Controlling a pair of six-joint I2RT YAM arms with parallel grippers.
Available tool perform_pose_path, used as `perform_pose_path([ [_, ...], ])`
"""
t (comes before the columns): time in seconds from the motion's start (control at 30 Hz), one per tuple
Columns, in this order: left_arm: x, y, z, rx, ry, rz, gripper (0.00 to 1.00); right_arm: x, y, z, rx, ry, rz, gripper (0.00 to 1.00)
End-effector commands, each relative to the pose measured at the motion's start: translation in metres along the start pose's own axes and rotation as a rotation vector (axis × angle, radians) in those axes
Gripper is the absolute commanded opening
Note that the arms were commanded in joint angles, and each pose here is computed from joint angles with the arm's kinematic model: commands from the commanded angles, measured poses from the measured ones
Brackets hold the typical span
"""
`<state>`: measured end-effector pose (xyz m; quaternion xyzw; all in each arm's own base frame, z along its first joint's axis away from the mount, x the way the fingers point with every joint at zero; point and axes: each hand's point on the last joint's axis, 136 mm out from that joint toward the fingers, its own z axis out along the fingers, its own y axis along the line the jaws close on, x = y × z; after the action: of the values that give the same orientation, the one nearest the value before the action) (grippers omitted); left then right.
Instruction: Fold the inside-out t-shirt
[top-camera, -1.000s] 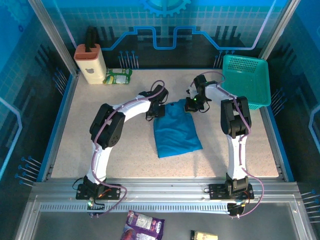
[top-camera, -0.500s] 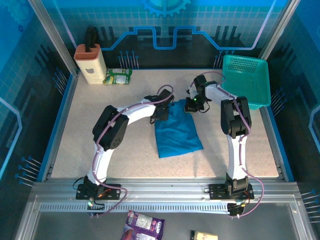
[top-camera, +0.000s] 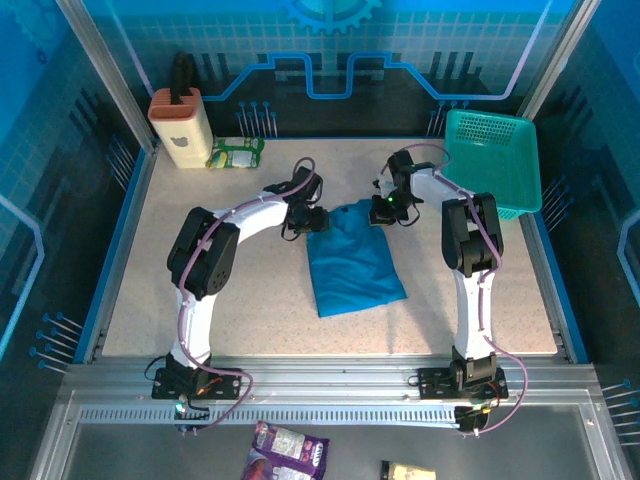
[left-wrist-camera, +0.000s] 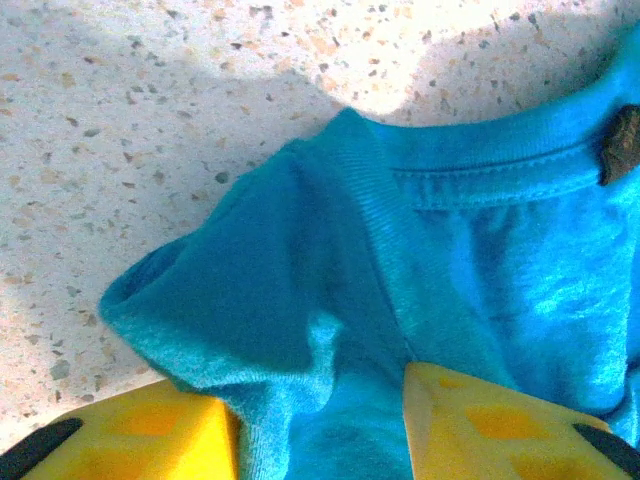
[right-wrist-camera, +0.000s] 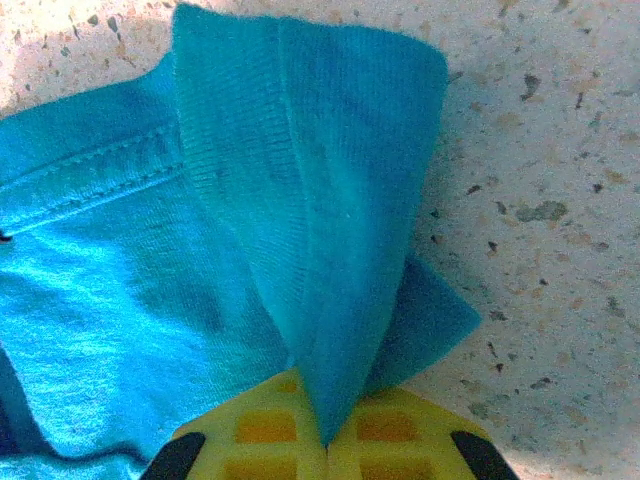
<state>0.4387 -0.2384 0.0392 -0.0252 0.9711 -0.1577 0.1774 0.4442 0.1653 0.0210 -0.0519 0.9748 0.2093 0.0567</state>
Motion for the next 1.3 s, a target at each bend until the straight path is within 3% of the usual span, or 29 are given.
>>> perform_pose_path([
  [0.0, 0.001, -0.001, -0.004, 0.026, 0.012, -0.054, 0.46, 0.018, 0.000, 0.002, 0.019, 0.056, 0.008, 0.00],
  [0.43, -0.018, 0.020, -0.024, -0.060, -0.081, -0.092, 0.51, 0.019, 0.000, 0.003, 0.017, 0.060, 0.013, 0.00],
  [0.83, -0.009, 0.026, 0.001, -0.029, 0.000, -0.154, 0.55, 0.019, 0.001, 0.002, 0.018, 0.060, 0.012, 0.00],
  [1.17, 0.000, 0.024, 0.019, -0.004, 0.055, -0.166, 0.53, 0.018, 0.001, 0.003, 0.017, 0.062, 0.012, 0.00],
  [1.27, 0.000, 0.019, 0.020, 0.024, 0.056, -0.165, 0.47, 0.018, 0.001, 0.003, 0.017, 0.061, 0.011, 0.00],
])
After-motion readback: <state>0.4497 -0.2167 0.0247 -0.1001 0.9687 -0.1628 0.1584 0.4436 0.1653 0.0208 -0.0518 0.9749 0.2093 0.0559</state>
